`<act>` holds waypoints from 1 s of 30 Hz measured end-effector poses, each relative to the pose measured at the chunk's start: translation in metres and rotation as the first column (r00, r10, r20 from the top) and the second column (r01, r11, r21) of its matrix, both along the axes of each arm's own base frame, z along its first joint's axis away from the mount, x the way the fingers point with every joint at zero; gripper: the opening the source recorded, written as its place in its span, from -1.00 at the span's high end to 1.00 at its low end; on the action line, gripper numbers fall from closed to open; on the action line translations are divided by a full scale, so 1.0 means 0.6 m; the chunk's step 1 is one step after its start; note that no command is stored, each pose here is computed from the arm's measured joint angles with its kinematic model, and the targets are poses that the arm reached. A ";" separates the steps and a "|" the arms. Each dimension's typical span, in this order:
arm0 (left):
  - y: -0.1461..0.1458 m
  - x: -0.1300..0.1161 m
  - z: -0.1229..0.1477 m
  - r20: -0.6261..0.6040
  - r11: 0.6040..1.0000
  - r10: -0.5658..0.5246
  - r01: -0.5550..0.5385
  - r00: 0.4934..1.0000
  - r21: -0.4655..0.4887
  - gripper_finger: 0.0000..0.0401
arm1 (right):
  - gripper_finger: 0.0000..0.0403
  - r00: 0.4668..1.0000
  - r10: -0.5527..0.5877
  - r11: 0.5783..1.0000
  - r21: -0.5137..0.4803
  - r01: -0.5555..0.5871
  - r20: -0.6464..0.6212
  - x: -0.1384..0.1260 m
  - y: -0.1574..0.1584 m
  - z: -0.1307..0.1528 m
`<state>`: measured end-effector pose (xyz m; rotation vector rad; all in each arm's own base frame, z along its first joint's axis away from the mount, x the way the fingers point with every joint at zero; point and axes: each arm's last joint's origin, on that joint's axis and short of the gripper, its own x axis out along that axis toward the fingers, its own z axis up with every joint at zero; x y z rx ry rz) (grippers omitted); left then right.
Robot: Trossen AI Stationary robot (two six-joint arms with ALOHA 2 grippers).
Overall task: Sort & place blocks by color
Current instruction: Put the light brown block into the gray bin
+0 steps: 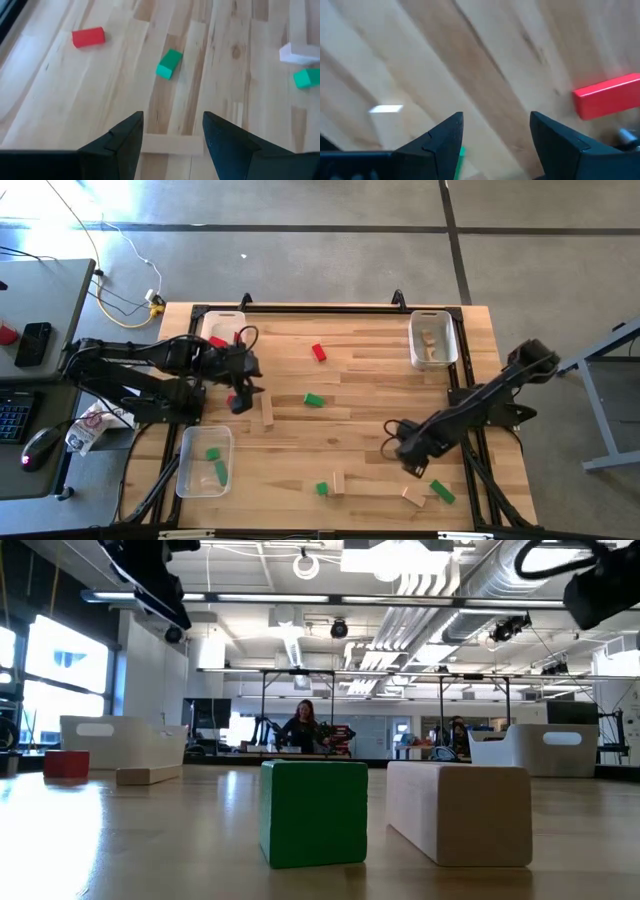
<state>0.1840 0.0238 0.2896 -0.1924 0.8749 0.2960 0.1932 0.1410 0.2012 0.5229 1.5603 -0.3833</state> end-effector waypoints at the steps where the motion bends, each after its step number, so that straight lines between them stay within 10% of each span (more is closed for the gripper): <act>1: 0.001 0.001 0.001 0.010 1.000 0.004 -0.004 1.000 0.001 0.04 | -0.08 1.000 -0.010 1.000 0.008 0.010 0.016 -0.002 0.006 0.002; 16: 0.041 0.030 0.045 0.365 0.961 0.229 -0.270 0.902 0.064 0.04 | -0.08 0.978 -0.079 0.987 0.151 0.050 0.195 -0.006 0.069 0.009; 30: 0.080 0.022 0.050 0.402 0.923 0.326 -0.381 0.856 0.062 0.04 | -0.08 0.977 -0.103 0.973 0.222 0.060 0.189 0.009 0.117 -0.033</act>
